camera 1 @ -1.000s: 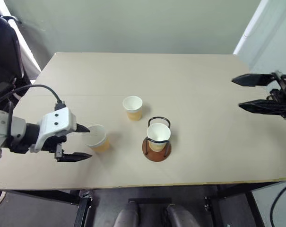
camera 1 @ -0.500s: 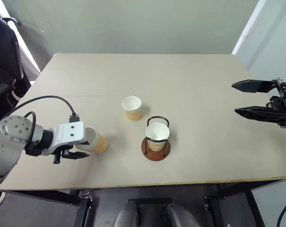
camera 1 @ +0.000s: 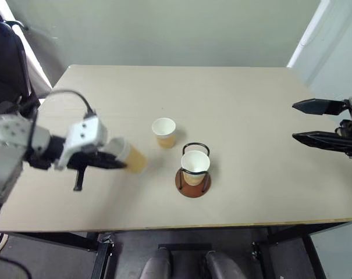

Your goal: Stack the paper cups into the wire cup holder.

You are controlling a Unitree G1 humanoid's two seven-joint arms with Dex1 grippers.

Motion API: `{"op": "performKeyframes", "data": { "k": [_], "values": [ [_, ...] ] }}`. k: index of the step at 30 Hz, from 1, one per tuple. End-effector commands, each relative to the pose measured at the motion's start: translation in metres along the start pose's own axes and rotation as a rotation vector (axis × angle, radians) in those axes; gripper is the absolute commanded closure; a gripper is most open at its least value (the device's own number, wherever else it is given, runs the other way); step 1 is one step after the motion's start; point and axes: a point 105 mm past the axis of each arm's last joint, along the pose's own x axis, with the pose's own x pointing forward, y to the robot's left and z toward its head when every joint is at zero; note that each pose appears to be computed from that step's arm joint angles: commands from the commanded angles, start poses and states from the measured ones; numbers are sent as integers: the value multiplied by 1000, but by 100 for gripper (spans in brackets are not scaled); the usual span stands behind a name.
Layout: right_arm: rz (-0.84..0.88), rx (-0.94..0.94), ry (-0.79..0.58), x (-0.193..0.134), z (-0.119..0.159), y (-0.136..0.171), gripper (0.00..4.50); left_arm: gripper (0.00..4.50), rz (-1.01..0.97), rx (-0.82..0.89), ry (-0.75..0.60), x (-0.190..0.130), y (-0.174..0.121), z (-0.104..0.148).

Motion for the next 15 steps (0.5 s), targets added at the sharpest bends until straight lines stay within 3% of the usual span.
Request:
{"op": "performKeyframes", "data": {
  "k": [1, 7, 15],
  "values": [
    [-19, -82, -24, -5, 18, 3, 0, 446, -33, 82, -118, 1, 9, 34],
    [-32, -100, -24, -5, 20, 4, 0, 446, -184, 266, -210, 21, 12, 79],
    [-53, -107, -16, -10, 20, 9, 0, 446, -347, 397, -171, 51, 1, 87]
  ]
}}
